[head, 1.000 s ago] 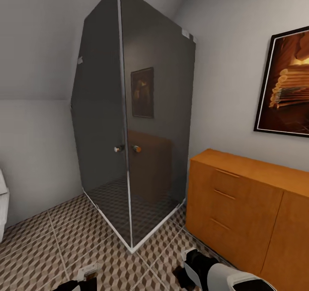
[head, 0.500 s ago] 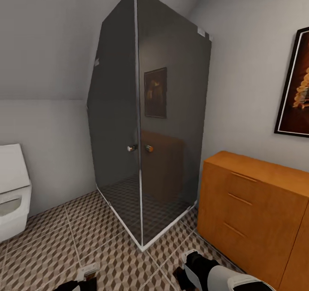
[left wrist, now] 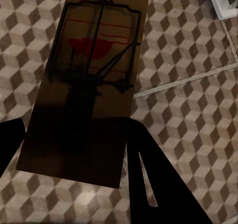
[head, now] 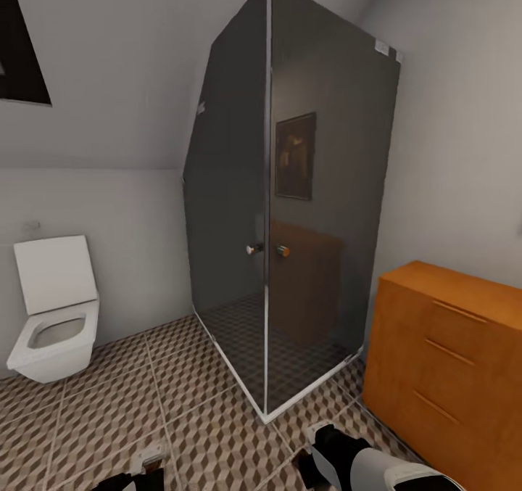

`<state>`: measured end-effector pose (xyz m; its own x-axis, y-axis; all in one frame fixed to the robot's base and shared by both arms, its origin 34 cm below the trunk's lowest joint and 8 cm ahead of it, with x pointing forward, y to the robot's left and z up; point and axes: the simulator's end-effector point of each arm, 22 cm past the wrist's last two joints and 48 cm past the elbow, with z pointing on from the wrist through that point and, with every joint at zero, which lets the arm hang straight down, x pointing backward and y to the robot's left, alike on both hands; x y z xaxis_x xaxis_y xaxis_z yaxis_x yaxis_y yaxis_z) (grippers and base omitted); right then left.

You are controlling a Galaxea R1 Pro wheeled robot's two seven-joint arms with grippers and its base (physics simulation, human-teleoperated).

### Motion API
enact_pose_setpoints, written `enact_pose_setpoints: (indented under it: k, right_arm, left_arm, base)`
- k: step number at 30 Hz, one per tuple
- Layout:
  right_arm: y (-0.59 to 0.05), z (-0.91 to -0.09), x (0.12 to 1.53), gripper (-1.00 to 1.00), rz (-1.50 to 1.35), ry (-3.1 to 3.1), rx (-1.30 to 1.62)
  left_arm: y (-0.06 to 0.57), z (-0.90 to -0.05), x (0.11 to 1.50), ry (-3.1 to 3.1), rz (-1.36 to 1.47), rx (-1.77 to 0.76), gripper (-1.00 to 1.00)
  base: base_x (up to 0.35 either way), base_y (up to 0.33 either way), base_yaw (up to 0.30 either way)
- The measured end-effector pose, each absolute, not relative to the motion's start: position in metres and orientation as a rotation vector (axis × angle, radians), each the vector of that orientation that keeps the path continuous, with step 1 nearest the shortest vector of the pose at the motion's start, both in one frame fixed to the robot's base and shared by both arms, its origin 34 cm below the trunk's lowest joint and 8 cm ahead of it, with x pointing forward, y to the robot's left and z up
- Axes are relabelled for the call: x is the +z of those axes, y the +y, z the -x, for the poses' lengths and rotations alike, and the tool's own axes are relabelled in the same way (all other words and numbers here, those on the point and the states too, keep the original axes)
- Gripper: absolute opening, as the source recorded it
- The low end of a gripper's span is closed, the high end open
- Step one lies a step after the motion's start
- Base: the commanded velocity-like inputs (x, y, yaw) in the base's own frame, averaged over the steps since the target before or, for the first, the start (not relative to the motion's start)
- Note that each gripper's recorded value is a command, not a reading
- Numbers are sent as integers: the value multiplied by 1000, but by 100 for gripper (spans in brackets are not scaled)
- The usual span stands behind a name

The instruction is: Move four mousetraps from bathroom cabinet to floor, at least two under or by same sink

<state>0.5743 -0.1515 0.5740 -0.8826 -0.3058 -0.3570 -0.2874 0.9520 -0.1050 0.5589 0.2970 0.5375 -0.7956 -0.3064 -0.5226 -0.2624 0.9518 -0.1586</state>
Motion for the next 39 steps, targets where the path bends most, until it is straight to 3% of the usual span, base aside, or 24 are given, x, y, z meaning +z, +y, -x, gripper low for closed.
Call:
enact_pose_setpoints:
  k: [39]
  right_arm:
    - [-148,-584,578,-100,417,2680,-54]
  left_arm:
    - [296,-559,537,2535,401,-106,-100]
  base:
    - [0,0,273]
